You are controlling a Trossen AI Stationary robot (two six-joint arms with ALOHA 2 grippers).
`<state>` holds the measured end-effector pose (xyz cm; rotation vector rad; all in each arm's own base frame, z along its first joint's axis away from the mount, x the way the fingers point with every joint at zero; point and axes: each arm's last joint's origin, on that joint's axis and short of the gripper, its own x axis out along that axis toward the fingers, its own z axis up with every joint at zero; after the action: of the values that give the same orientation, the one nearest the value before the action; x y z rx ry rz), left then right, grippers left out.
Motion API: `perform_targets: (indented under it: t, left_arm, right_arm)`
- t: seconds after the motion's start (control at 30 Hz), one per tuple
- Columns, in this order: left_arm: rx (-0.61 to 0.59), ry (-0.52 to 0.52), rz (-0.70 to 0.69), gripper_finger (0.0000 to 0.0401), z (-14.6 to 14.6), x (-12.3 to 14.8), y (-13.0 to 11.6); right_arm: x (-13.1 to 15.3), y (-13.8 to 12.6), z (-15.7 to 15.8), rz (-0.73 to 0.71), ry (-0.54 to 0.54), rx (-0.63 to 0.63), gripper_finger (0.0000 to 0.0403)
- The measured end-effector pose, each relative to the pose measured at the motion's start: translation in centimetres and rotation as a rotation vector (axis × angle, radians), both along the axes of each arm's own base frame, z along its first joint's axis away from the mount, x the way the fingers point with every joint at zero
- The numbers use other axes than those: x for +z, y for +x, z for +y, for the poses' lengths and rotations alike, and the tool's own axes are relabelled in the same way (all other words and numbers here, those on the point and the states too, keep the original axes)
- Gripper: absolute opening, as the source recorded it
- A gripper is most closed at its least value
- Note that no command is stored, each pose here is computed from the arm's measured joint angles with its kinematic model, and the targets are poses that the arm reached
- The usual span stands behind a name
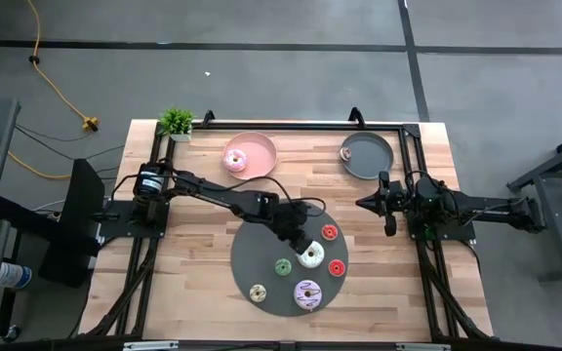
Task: Pick & Place donuts
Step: Put the large white donut on the pink plate
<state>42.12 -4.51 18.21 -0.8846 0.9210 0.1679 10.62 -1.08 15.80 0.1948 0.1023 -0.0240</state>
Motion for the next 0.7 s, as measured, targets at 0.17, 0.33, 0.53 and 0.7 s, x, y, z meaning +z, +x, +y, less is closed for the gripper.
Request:
perform_targets:
  t: [0.17, 0.33, 0.53, 0.7]
  left_arm:
    - [0.016, 0.002, -0.004, 0.0216, -0.1, 0.0, 0.1]
    - [0.023, -0.010, -0.010, 0.0246, -0.1, 0.1, 0.1]
    - [0.016, -0.020, 0.012, 0.0248, -0.3, -1.3, 0.5]
    - [0.004, -0.038, -0.008, 0.0248, -0.7, -1.7, 0.8]
  right_arm:
    - [0.0, 0.0, 0.0, 0.000, 0.000, 0.000, 0.0004]
    - [0.0, 0.0, 0.0, 0.000, 0.000, 0.000, 0.0007]
    - [0.0, 0.0, 0.0, 0.000, 0.000, 0.000, 0.0008]
    - [0.0, 0.0, 0.0, 0.003, 0.000, 0.000, 0.0008]
